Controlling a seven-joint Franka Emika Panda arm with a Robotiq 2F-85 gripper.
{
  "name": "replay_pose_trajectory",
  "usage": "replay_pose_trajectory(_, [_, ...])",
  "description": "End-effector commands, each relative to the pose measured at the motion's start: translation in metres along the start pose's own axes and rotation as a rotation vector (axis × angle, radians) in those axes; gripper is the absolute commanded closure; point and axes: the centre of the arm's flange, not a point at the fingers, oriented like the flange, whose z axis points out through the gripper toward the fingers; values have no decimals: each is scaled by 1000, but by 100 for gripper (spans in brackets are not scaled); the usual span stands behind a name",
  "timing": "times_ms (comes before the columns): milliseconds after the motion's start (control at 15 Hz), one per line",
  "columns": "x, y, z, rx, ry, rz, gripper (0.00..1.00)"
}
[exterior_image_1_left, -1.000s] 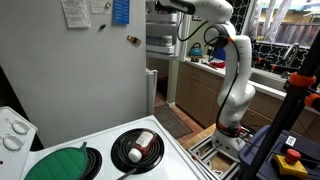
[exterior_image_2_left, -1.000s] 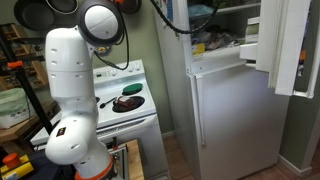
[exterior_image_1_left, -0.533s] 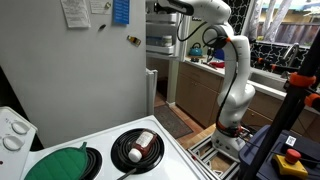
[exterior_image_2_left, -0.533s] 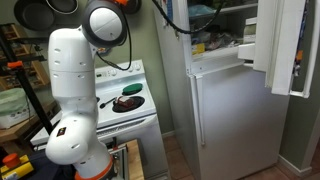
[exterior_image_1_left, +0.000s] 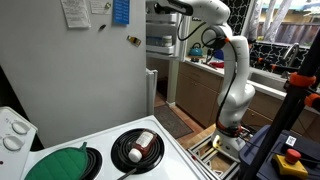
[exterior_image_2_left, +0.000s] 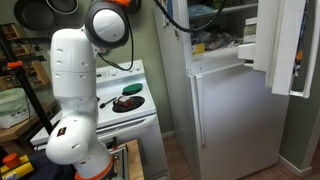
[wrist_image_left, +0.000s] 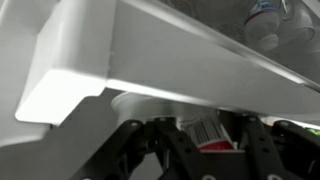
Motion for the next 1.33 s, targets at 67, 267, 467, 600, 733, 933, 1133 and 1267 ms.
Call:
replay_pose_trajectory(67, [16, -5, -6, 8, -22, 2, 74])
replay_pose_trajectory(267, [18, -4, -25, 51, 14, 1, 74])
replay_pose_trajectory(467, [19, -1, -42, 76, 60, -69, 74])
replay_pose_trajectory(600, [21, 1, -57, 102, 91, -122, 74])
replay_pose_trajectory(733, [22, 4, -74, 125, 130, -171, 74])
replay_pose_trajectory(933, [23, 10, -103, 189, 161, -220, 74])
replay_pose_trajectory(1133, [19, 20, -128, 287, 145, -256, 74])
replay_pose_trajectory(1267, [15, 28, -149, 327, 145, -292, 74])
